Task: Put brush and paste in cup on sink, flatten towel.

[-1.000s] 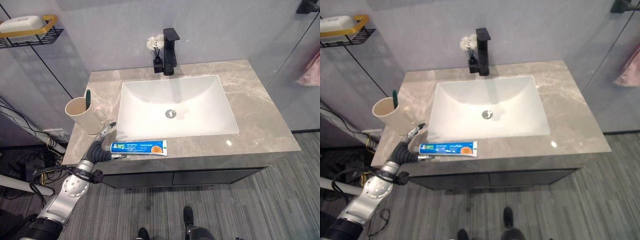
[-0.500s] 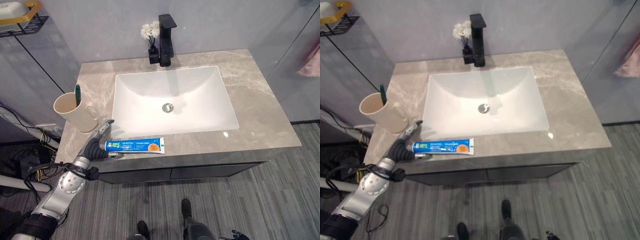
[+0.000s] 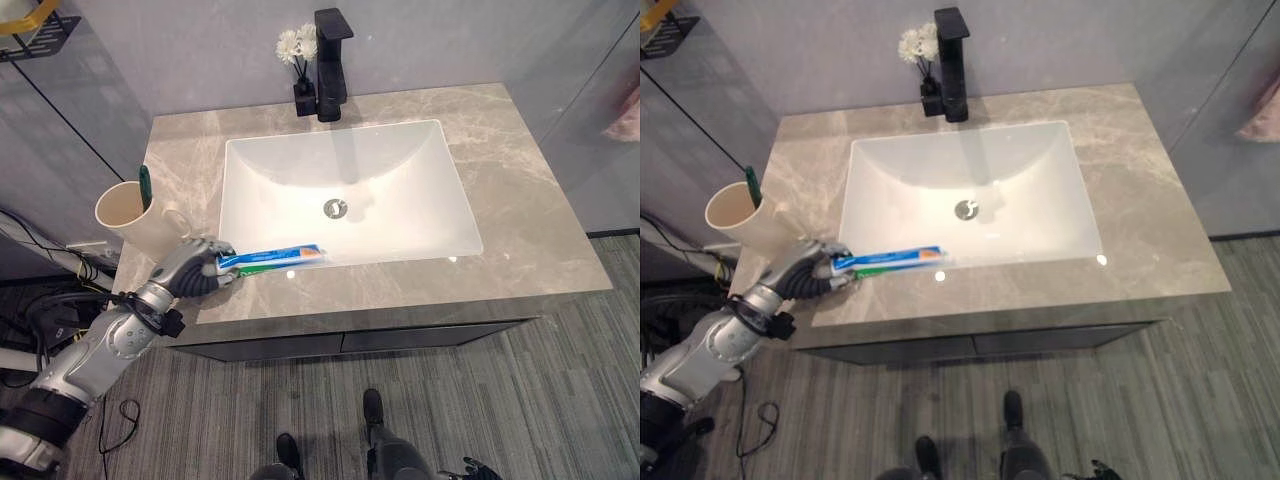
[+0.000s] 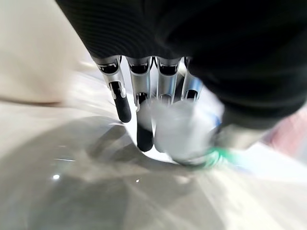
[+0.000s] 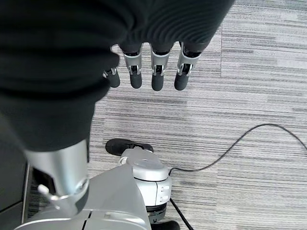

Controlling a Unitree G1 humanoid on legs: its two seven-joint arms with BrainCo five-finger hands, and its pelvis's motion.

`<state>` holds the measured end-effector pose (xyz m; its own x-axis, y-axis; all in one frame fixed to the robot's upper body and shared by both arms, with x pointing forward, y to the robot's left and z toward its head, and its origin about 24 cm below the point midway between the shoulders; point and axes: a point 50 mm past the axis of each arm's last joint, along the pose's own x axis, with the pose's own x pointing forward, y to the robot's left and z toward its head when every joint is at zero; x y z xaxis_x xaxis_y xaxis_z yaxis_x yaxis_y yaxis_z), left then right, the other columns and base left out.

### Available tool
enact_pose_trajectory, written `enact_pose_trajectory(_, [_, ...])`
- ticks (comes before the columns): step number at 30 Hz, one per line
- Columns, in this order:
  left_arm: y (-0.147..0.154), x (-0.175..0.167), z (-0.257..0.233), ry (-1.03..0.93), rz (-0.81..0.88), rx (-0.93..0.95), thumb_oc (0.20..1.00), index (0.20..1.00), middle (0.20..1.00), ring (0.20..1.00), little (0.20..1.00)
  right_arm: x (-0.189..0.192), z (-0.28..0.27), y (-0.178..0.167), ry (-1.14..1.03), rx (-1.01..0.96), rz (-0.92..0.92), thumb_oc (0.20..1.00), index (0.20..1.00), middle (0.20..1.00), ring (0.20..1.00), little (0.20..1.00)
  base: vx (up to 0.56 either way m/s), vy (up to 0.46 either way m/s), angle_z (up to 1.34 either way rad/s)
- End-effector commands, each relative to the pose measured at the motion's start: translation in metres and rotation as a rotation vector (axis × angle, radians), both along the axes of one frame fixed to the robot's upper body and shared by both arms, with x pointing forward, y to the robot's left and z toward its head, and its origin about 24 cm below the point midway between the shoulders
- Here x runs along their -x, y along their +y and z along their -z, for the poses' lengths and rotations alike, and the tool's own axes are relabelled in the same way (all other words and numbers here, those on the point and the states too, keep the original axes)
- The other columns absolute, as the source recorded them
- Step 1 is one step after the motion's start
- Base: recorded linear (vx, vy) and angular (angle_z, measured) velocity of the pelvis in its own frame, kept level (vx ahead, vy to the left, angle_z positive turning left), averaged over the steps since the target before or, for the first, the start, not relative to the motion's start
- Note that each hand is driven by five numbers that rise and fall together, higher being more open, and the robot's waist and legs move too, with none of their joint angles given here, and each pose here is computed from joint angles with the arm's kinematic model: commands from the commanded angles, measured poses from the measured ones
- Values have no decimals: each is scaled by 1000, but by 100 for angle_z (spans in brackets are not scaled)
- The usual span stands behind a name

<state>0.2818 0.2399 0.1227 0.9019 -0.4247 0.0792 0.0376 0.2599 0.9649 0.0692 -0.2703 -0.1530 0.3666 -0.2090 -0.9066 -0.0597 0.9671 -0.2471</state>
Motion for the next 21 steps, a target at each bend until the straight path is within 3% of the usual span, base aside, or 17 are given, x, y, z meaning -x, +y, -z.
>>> enact_pose_trajectory(1, [-6,9,14,62,93,-122,200,200,200,200,200,1,-1,-5,-16,12,57,1000,1000,1000,1000,1000,0,0,0])
enact_pose_trajectory(4, [-5,8,18,60,87,-133,200,200,200,200,200,23,-1,-17,-12,11,279,1000,1000,1000,1000,1000,0,0,0])
enact_pose_trajectory(6, [-4,8,18,44,57,-83,200,200,200,200,200,38,-5,-32,-61,4,547,1000,1000,1000,1000,1000,-16,7,0])
enact_pose_trajectory(7, [-2,7,15,17,17,-7,200,200,200,200,200,56,-14,-55,-115,42,801,1000,1000,1000,1000,1000,0,0,0])
enact_pose_trajectory(9, [5,7,11,-18,-41,76,200,200,200,200,200,66,-35,-93,-242,148,1045,1000,1000,1000,1000,1000,-18,17,4])
enact_pose_trajectory(10, [6,7,7,-64,-78,178,200,200,200,200,200,60,-59,-126,-410,247,1177,1000,1000,1000,1000,1000,-26,23,7])
enact_pose_trajectory(11, [6,7,7,-64,-78,182,200,200,200,200,200,60,-60,-127,-412,252,1177,1000,1000,1000,1000,1000,-39,26,6])
enact_pose_trajectory(13, [3,5,0,-145,-117,308,200,200,200,200,200,31,-105,-165,-662,391,1148,1000,1000,1000,1000,1000,-47,35,1])
enact_pose_trajectory(16, [-3,0,-12,-252,-143,466,200,200,200,200,200,-44,-195,-185,-1077,564,875,1000,1000,1000,1000,1000,-27,41,-1])
enact_pose_trajectory(17, [-3,0,-12,-253,-143,466,200,200,200,200,200,-44,-195,-185,-1076,567,876,1000,1000,1000,1000,1000,-7,44,-4])
enact_pose_trajectory(18, [-11,-4,-23,-319,-137,563,200,200,200,200,200,-75,-232,-172,-1214,646,682,1000,1000,1000,1000,1000,-30,30,-8])
enact_pose_trajectory(19, [-17,-6,-31,-358,-127,615,200,200,200,200,200,-90,-251,-163,-1302,658,606,1000,1000,1000,1000,1000,-28,31,-7])
enact_pose_trajectory(20, [-17,-6,-31,-358,-126,615,200,200,200,200,200,-89,-251,-162,-1301,660,607,1000,1000,1000,1000,1000,-36,24,-4])
enact_pose_trajectory(21, [-28,-10,-54,-454,-81,690,200,200,200,200,200,-118,-296,-137,-1469,696,381,1000,1000,1000,1000,1000,0,0,0])
